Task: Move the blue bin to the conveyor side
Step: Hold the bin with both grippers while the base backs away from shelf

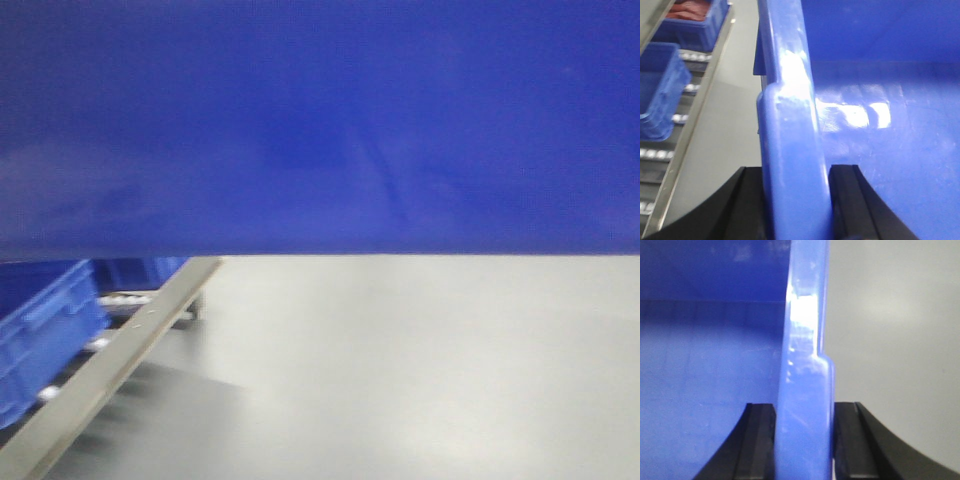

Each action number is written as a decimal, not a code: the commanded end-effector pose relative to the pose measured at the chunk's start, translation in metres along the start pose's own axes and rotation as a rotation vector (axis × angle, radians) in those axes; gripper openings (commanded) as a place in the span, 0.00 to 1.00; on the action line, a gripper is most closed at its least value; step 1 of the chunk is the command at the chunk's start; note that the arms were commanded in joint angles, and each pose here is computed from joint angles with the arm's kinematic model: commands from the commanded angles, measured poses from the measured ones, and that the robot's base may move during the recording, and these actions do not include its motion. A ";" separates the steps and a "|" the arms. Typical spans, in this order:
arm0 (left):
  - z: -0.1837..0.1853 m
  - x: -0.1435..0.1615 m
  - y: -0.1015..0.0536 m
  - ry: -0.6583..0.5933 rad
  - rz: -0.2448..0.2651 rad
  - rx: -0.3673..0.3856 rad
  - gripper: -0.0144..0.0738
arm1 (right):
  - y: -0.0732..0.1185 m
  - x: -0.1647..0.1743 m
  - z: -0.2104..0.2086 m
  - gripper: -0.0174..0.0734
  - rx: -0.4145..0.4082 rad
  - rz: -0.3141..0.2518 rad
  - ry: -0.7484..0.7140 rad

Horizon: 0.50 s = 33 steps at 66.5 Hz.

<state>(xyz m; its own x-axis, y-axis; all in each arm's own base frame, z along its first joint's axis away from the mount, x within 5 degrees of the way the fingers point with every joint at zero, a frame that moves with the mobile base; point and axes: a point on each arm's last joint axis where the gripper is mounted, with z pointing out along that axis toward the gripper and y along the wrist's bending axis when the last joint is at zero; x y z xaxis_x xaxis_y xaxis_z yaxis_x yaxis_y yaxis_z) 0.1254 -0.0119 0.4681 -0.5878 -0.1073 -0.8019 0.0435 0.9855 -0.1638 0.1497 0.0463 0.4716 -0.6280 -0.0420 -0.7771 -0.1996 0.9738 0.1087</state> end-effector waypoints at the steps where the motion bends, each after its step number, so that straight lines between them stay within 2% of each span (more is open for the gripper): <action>1: -0.005 -0.011 0.003 -0.109 0.042 -0.047 0.14 | -0.008 -0.010 -0.011 0.10 0.081 -0.044 -0.133; 33: -0.005 -0.017 0.003 -0.177 0.044 -0.043 0.14 | -0.008 -0.010 -0.011 0.10 0.081 -0.044 -0.133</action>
<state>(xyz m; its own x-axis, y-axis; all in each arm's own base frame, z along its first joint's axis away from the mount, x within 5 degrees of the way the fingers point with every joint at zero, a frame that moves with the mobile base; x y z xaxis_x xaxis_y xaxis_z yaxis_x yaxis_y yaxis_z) 0.1322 -0.0117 0.4695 -0.5640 -0.1110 -0.8183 0.0443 0.9854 -0.1642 0.1497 0.0461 0.4716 -0.6276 -0.0425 -0.7773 -0.1988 0.9742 0.1072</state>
